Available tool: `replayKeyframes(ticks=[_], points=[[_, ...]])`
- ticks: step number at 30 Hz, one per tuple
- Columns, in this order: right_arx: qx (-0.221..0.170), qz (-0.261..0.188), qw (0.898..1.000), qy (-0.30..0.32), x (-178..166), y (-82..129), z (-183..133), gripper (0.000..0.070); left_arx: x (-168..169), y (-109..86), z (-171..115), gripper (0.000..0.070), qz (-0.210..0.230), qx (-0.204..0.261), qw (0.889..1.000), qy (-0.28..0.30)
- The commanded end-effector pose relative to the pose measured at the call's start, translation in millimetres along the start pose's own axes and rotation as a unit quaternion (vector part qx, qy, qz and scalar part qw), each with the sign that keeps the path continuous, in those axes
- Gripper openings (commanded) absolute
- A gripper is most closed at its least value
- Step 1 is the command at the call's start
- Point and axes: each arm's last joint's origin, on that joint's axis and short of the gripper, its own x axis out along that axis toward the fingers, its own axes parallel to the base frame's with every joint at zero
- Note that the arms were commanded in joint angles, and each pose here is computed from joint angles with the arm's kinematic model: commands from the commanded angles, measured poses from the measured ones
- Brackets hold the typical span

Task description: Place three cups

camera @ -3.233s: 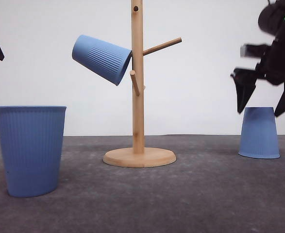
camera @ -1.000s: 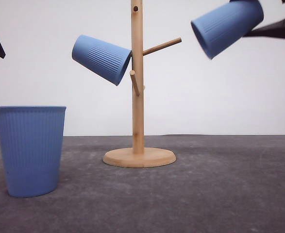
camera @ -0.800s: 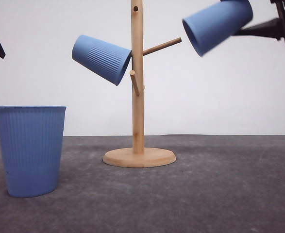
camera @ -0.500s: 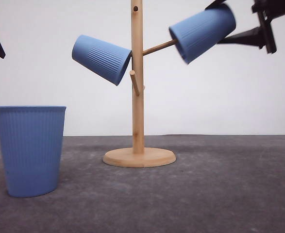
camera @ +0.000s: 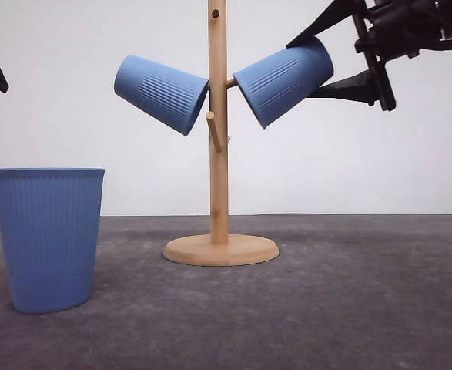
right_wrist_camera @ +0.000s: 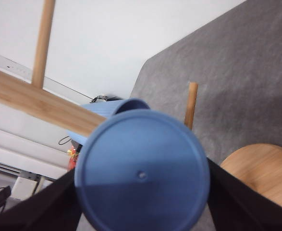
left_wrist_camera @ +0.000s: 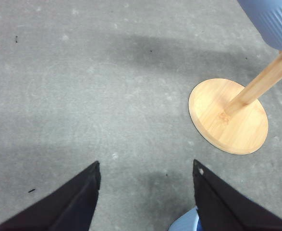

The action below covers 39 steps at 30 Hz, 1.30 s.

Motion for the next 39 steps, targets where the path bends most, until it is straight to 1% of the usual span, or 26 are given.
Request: replayKeyframes(ticks=[1,4,10,16,20,25,29,33,35,39], points=[[-0.025,0.005,1.0,-0.004,4.8,3.0,3.8,0.0338,-0.8,-0.9,4.0,0.0353,-0.001,0.003,1.0,-0.009],[-0.025,0.005,1.0,-0.001,7.5,2.2,2.3,0.0345,-0.8,-0.9,4.0,0.0353,-0.001,0.003,1.0,-0.009],[-0.03,-0.003,0.999,-0.011,7.8,1.7,2.9,0.0411,-0.8,-0.9,4.0,0.0353,-0.001,0.003,1.0,-0.009],[-0.034,-0.005,0.999,-0.012,7.8,1.5,3.0,0.0433,-0.8,-0.9,4.0,0.0353,-0.001,0.003,1.0,-0.009],[-0.036,-0.01,0.999,-0.018,7.7,1.2,3.3,0.0479,-0.8,-0.9,4.0,0.0353,-0.001,0.003,1.0,-0.009],[-0.039,-0.011,0.999,-0.019,7.7,1.2,3.4,0.0484,-0.8,-0.9,4.0,0.0353,-0.001,0.003,1.0,-0.009],[-0.041,-0.011,0.999,-0.019,7.7,1.2,3.4,0.0513,-0.8,-0.9,4.0,0.0353,-0.001,0.003,1.0,-0.009],[-0.043,-0.011,0.999,-0.019,7.7,1.2,3.4,0.0516,-0.8,-0.9,4.0,0.0353,-0.001,0.003,1.0,-0.009],[-0.044,-0.011,0.999,-0.019,7.7,1.2,3.4,0.0547,-0.8,-0.9,4.0,0.0353,-0.001,0.003,1.0,-0.009],[-0.045,-0.012,0.999,-0.021,5.8,0.3,4.7,0.0553,-0.8,-0.9,4.0,0.0353,-0.001,0.003,1.0,-0.009]])
